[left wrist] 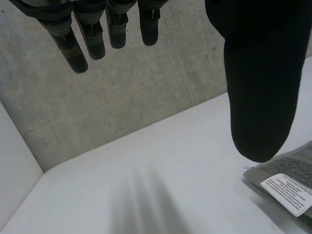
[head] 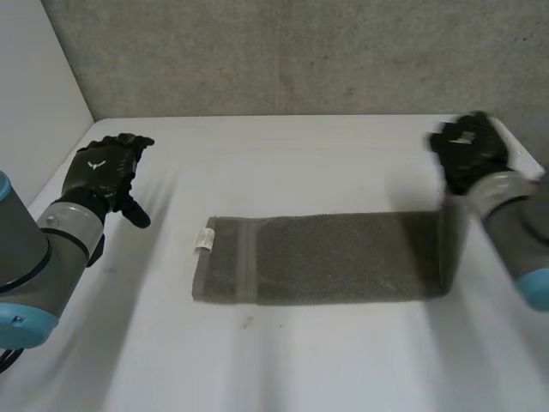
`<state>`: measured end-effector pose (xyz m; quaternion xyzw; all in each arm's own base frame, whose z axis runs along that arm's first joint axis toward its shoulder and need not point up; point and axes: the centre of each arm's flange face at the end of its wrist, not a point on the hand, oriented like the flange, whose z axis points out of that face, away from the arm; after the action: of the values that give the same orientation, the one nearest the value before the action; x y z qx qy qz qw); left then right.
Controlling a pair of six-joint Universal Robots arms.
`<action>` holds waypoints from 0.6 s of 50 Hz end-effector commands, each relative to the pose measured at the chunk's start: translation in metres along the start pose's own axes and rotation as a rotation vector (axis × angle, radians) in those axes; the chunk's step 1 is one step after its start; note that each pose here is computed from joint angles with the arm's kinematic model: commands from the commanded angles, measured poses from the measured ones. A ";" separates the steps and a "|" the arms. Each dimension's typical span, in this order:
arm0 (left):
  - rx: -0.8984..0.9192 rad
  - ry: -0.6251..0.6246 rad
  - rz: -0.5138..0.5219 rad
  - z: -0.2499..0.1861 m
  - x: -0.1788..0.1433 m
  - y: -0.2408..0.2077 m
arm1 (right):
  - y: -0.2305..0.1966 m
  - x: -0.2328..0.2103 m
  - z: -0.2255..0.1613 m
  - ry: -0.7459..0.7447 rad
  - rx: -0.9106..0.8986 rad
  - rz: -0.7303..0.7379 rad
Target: Fold the towel.
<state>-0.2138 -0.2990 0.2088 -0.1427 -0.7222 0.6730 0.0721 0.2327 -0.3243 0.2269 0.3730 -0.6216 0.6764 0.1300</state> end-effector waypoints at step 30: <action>-0.020 0.055 0.006 -0.012 0.018 0.006 | -0.098 -0.137 -0.065 -0.370 0.196 0.221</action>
<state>-0.2188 -0.2892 0.2056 -0.1518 -0.7253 0.6669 0.0787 0.4086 -0.1783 0.1782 0.5136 -0.5383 0.6591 -0.1097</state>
